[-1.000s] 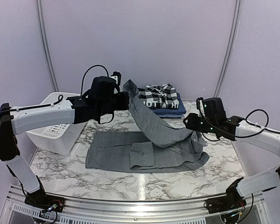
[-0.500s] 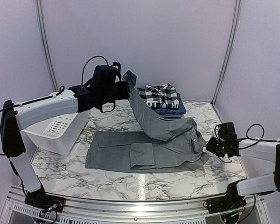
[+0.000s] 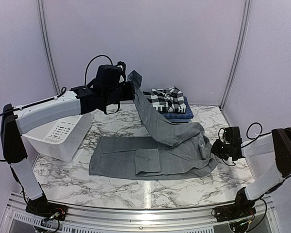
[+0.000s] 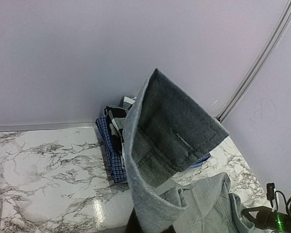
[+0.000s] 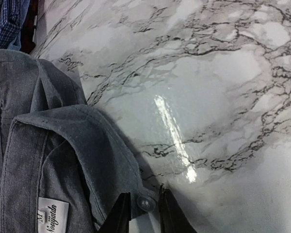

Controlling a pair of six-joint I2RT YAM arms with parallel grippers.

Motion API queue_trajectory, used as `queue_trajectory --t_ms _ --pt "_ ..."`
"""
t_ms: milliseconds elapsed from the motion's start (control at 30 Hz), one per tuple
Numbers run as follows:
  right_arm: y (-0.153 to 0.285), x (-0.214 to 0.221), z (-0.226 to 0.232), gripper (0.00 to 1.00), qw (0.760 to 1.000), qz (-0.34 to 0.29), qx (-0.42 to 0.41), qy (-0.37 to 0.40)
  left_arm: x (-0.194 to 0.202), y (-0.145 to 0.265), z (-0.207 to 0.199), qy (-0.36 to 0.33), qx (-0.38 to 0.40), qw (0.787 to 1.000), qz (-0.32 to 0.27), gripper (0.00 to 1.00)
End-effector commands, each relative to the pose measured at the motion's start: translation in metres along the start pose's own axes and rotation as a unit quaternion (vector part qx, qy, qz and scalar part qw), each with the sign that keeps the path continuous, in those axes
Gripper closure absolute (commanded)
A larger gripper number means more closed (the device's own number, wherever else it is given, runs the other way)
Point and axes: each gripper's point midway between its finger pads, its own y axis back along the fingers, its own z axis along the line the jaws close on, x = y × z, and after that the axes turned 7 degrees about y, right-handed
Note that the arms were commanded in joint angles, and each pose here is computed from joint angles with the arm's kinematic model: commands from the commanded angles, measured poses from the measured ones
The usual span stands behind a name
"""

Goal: Fold and stack the long sleeve shirts
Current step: Place the sleeve at the center of the board.

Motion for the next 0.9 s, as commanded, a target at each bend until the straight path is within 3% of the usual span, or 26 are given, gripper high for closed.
queue_trajectory --t_ms 0,100,500,700,867 --pt "-0.003 -0.022 0.007 0.86 1.0 -0.025 -0.004 -0.003 -0.019 -0.002 -0.005 -0.007 0.004 1.0 -0.017 1.0" --pt "0.001 -0.039 0.005 1.0 0.999 -0.038 0.019 0.011 -0.034 -0.004 -0.008 -0.01 0.007 0.999 -0.031 1.0" --pt "0.053 -0.112 -0.004 1.0 0.982 -0.101 0.135 0.082 -0.103 -0.016 -0.002 -0.006 0.036 0.993 -0.11 1.0" --pt "0.052 -0.116 -0.005 0.96 0.98 -0.095 0.146 0.095 -0.12 -0.037 0.026 0.013 0.031 0.991 -0.126 1.0" --pt "0.041 -0.11 0.003 0.91 0.985 -0.066 0.127 0.102 -0.117 -0.063 0.0 -0.006 0.118 0.989 -0.093 1.0"
